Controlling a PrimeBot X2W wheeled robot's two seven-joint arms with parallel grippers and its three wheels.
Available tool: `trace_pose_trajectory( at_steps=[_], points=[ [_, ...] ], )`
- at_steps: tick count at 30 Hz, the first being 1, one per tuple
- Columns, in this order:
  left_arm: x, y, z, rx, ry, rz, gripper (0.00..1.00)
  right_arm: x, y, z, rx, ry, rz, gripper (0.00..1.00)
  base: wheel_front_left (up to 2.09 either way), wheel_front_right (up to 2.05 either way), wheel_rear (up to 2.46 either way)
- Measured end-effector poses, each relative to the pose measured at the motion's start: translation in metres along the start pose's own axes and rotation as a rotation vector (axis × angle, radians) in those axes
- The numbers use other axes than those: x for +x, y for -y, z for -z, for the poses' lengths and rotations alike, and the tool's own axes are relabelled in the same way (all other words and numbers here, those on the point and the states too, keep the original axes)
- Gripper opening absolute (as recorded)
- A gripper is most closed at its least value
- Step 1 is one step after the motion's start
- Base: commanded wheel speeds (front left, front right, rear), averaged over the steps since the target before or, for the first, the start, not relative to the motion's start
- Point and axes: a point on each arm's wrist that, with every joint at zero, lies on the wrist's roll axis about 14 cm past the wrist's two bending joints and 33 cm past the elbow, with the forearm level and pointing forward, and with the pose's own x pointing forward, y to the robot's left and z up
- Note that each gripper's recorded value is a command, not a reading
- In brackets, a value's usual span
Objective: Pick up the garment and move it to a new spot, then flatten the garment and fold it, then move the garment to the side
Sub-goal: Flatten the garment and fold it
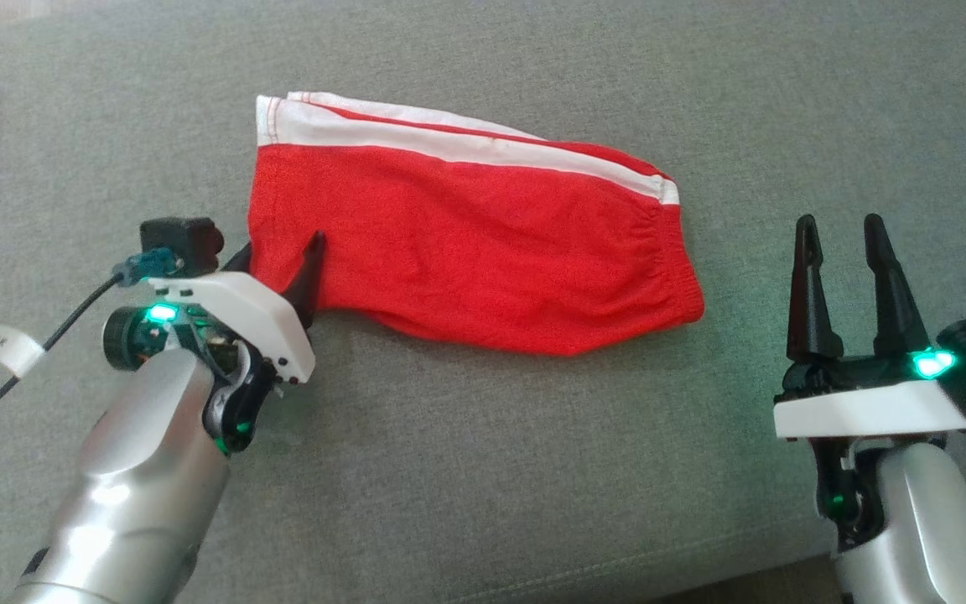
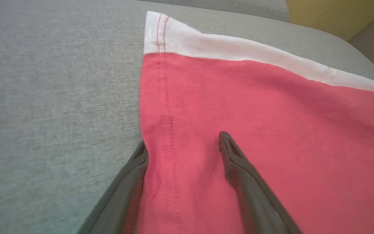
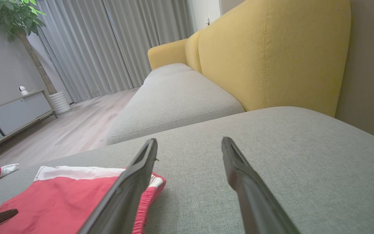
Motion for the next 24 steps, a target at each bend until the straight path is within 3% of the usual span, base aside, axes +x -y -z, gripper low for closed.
trace_pose_trajectory(
  at_steps=[1,2,3,5,14,24],
  points=[
    [0.001,0.002,0.001,0.003,-0.007,0.008,1.00,0.000,0.000,0.001,-0.001,-0.002,0.001,1.00,0.00,0.00,0.00],
    [0.002,0.004,0.001,0.004,-0.012,0.015,0.79,0.000,0.001,0.001,-0.001,-0.003,0.002,1.00,0.00,0.00,0.00],
    [0.003,0.006,0.001,0.006,-0.017,0.020,0.41,-0.001,0.001,0.001,-0.002,-0.005,0.003,1.00,0.00,0.00,0.00],
    [0.005,0.008,0.002,0.004,-0.026,0.027,0.00,-0.001,0.002,0.002,-0.002,-0.007,0.006,1.00,0.00,0.00,0.00],
    [-0.005,0.014,-0.005,0.000,0.013,0.032,0.00,-0.002,0.005,-0.007,0.006,0.020,0.017,1.00,0.00,0.00,0.00],
    [-0.055,0.009,0.009,-0.059,0.102,-0.043,0.00,-0.003,-0.008,-0.005,0.011,0.009,-0.020,1.00,0.00,0.00,0.00]
  ],
)
